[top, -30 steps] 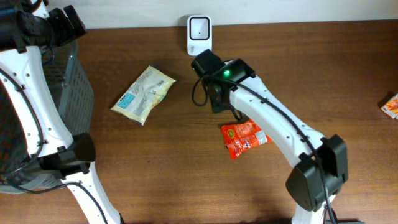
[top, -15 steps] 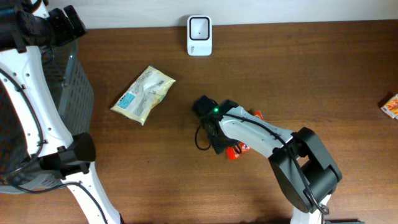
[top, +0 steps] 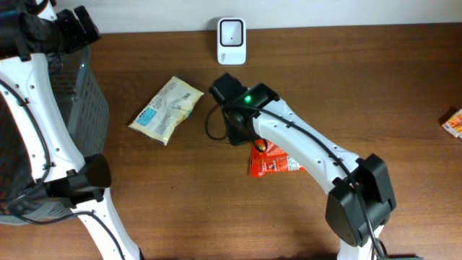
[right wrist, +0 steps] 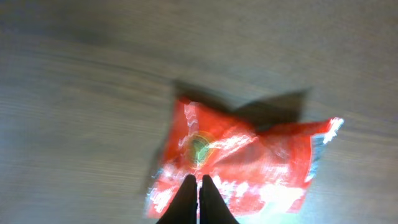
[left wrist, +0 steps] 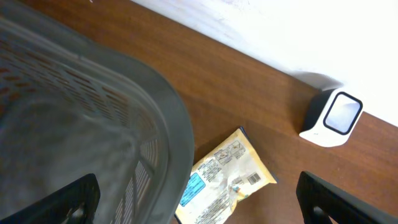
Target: Scan the item barcode
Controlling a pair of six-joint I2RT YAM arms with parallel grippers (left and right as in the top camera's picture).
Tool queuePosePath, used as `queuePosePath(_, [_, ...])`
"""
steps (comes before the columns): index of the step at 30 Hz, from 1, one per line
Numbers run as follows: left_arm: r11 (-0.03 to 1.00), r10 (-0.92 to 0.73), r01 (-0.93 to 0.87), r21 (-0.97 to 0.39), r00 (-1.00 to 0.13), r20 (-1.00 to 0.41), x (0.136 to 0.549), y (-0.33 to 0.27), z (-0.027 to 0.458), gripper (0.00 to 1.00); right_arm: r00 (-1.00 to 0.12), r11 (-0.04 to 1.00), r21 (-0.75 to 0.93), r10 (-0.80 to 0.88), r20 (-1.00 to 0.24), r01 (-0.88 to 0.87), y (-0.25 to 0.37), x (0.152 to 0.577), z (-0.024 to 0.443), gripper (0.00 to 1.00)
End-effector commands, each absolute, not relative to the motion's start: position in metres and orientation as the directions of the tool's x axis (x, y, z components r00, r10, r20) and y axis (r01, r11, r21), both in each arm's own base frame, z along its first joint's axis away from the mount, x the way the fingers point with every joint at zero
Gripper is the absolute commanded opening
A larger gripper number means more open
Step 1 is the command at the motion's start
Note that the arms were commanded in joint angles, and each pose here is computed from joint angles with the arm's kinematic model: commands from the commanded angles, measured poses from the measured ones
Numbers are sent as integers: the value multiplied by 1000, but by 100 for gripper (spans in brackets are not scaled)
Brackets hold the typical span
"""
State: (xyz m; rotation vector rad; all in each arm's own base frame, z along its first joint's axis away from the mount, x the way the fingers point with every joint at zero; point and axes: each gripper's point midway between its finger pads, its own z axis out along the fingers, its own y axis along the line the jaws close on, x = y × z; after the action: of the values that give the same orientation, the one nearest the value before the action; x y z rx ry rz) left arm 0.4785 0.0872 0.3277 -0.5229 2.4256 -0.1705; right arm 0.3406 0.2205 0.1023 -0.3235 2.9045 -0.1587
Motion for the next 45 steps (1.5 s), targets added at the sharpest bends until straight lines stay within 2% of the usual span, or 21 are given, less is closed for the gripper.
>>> queuePosePath(1, [917,-400,-312,-250,-712,-577,478,87,332,99,-926,938,85,-314,-209,-337,263,336,134,4])
queuePosePath(3, [917,-400,-312,-250,-712,-577,478,87,332,99,-947,962,-91,-271,-172,-258,221,339,130,49])
queuePosePath(4, [917,-400,-312,-250,-712,-577,478,87,332,99,-961,967,-117,-240,-135,-225,201,339,129,60])
queuePosePath(6, [917,-399,-312,-250,-712,-577,478,87,332,99,-991,990,-84,-122,-55,-117,154,345,127,68])
queuePosePath(8, [917,-400,-312,-250,-712,-577,478,87,332,99,-976,959,190,-218,29,-209,138,344,118,79])
queuePosePath(10, [917,-400,-312,-250,-712,-577,478,87,332,99,-989,946,298,-143,29,-128,107,353,94,91])
queuePosePath(12, [917,-400,-312,-250,-712,-577,478,87,332,99,-997,945,323,-73,29,-60,87,356,67,92])
queuePosePath(13, [917,-399,-312,-250,-712,-577,478,87,332,99,-1000,910,414,-24,10,-18,85,357,45,92])
queuePosePath(17, [917,-400,-312,-250,-712,-577,478,87,332,99,-998,824,565,-6,-67,-42,101,360,24,95])
queuePosePath(18, [917,-400,-312,-250,-712,-577,478,87,332,99,-998,828,558,-11,-66,-46,101,358,20,95])
queuePosePath(20, [917,-400,-312,-250,-712,-577,478,87,332,99,-998,830,556,-10,-69,-47,101,358,20,24])
queuePosePath(21, [917,-400,-312,-250,-712,-577,478,87,332,99,-998,830,557,5,-67,-34,100,361,21,4])
queuePosePath(23, [917,-400,-312,-250,-712,-577,478,87,332,99,-997,830,558,21,-78,-26,99,369,30,4])
queuePosePath(27, [917,-400,-312,-250,-712,-577,478,87,332,99,-987,885,462,20,-157,-56,85,389,90,4])
queuePosePath(33, [917,-399,-312,-250,-712,-577,478,87,332,99,-913,989,151,57,-405,-6,49,381,186,4])
queuePosePath(35, [917,-400,-312,-250,-712,-577,478,87,332,99,-894,999,50,14,-448,-9,57,375,199,4])
queuePosePath(37, [917,-400,-312,-250,-712,-577,478,87,332,99,-918,994,41,-77,-389,-100,90,362,180,6])
queuePosePath(38, [917,-400,-312,-250,-712,-577,478,87,332,99,-926,989,30,-124,-356,-144,102,358,169,21])
queuePosePath(40, [917,-400,-312,-250,-712,-577,478,87,332,99,-934,974,-26,-224,-278,-226,131,354,129,80])
queuePosePath(42, [917,-400,-312,-250,-712,-577,478,87,332,99,-956,959,-222,-220,-193,-176,136,356,75,89])
queuePosePath(45, [917,-400,-312,-250,-712,-577,478,87,332,99,-944,867,-419,-325,-64,-270,141,348,15,91])
